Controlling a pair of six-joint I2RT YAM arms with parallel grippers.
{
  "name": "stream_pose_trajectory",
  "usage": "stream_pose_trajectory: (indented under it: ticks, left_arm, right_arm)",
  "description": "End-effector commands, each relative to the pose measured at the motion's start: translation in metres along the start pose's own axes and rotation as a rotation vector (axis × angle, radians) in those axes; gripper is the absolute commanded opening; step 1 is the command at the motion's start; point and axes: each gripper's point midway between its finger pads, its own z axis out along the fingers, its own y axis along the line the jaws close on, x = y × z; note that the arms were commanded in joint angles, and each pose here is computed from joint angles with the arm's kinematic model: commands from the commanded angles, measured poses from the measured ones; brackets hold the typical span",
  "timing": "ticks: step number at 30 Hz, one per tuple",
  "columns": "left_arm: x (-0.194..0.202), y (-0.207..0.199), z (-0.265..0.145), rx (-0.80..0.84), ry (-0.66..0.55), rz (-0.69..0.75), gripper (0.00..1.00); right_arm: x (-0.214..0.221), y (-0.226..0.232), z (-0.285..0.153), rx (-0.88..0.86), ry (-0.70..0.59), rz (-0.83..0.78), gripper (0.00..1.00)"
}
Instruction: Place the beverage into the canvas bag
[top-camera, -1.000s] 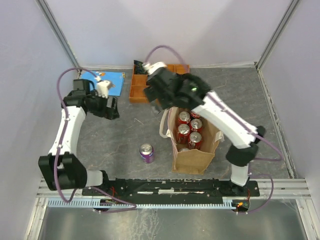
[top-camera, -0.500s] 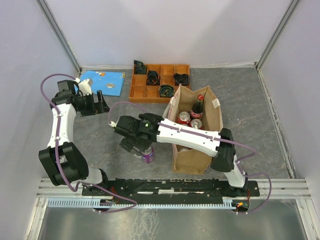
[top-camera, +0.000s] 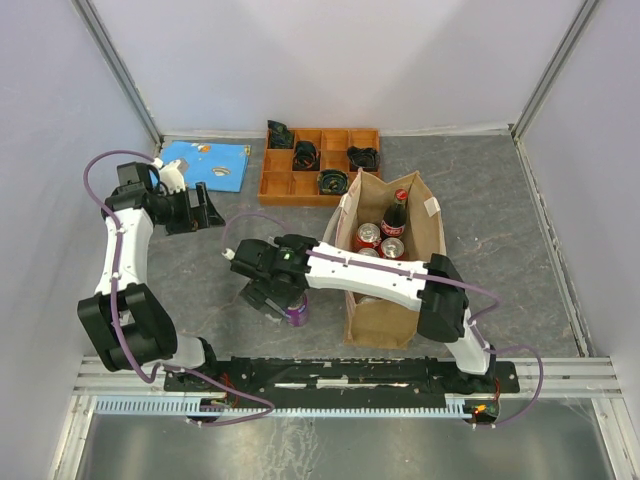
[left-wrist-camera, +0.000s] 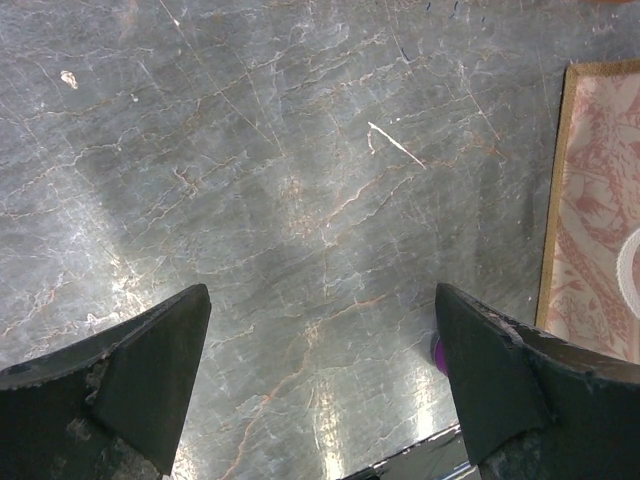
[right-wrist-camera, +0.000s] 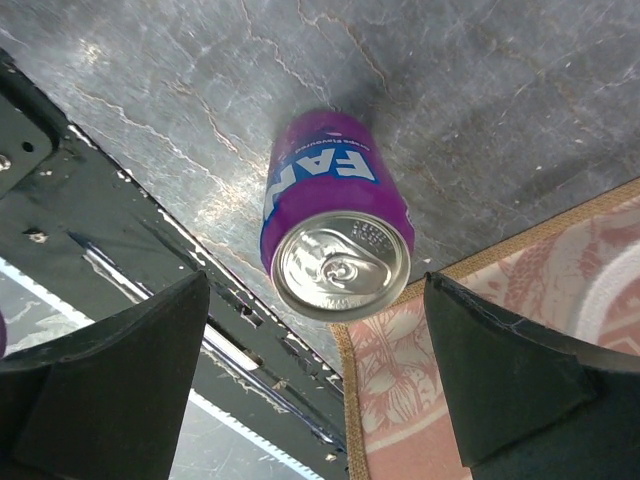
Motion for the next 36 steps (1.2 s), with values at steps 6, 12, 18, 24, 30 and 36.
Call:
stream_pose_trajectory:
  ticks: [6,12,18,24,30,36]
  left_arm:
    - [-0.010,-0.012,-0.008,0.042,-0.058,0.013,0.99]
    - [-0.010,-0.012,-0.007,0.048,-0.054,0.008,0.98]
    - [-0.012,-0.013,-0.006,0.055,-0.057,0.010,0.98]
    - [-0.012,-0.014,-0.004,0.064,-0.055,0.002,0.98]
    - [-0.015,-0.015,-0.005,0.071,-0.061,0.001,0.97]
    - [-0.018,-0.017,-0.007,0.078,-0.068,0.006,0.97]
  right_arm:
    - [0.005,-0.001,0.028,0.005,0.019,0.046,0.95]
    - [0.007,-0.003,0.033,0.007,0.033,0.052,0.91]
    - [0.015,-0.007,0.033,0.024,0.067,0.052,0.73]
    - [0.021,-0.012,0.030,0.035,0.095,0.054,0.44]
    - [0.004,-0.018,0.013,0.054,0.046,0.064,0.20]
    - [-0.048,-0.026,-0.036,0.043,-0.118,0.089,0.14]
